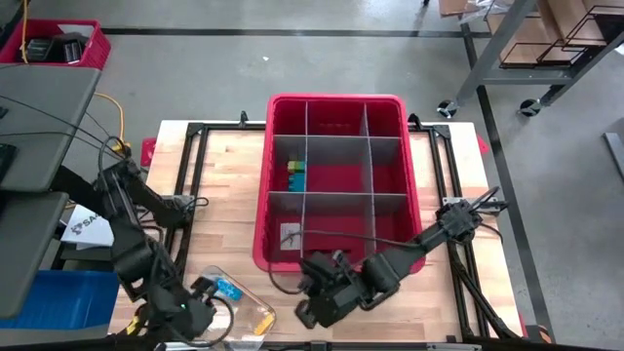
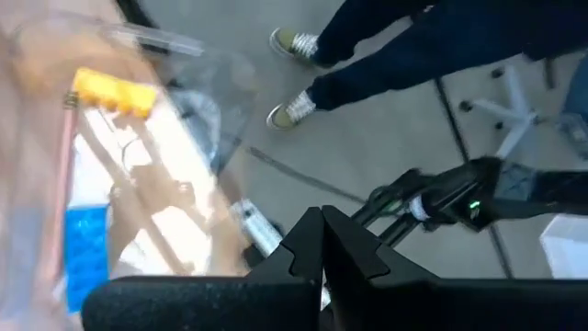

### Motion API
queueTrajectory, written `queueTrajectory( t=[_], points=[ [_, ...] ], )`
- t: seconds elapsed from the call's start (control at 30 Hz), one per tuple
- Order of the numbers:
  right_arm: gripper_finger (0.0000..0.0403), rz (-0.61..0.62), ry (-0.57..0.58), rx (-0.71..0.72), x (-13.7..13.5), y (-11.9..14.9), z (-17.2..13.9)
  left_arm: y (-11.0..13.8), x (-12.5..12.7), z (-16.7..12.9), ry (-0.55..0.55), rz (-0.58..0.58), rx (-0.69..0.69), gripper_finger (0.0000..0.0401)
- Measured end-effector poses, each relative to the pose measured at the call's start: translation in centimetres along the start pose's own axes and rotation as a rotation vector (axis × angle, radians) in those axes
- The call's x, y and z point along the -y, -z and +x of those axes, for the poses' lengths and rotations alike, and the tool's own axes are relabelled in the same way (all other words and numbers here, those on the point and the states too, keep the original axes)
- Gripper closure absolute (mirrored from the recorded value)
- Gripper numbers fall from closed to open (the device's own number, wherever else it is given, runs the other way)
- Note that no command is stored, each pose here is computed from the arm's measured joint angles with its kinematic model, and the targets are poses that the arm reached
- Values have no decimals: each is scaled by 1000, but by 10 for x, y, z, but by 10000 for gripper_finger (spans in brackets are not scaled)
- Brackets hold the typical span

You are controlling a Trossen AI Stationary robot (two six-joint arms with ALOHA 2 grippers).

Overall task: Sort blocks
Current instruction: Put the blue block into the bin

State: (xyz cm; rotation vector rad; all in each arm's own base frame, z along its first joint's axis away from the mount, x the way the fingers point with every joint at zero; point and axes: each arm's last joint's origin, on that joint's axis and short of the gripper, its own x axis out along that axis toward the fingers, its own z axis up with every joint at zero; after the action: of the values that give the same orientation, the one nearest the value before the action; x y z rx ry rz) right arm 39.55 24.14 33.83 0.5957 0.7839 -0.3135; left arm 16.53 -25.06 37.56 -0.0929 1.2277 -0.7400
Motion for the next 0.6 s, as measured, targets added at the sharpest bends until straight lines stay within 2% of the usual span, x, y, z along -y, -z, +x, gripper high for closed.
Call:
queueTrajectory(
  t=[0.1,0.2,0.27,0.5,0.6],
  points=[
    [403,0,-56,-74,-6,8,12,0,6,2,9,-9,19,401],
    [403,-58,-179,-172,-16,17,18,2,7,1,-28,-16,50,401],
    [403,-71,-239,-136,-23,16,12,5,11,4,-60,9,61,401],
    [403,-69,-223,-73,-23,11,-9,41,16,62,-123,99,-103,401],
    [403,-64,-236,-48,-22,7,-23,57,12,94,-209,142,-177,401]
  ],
)
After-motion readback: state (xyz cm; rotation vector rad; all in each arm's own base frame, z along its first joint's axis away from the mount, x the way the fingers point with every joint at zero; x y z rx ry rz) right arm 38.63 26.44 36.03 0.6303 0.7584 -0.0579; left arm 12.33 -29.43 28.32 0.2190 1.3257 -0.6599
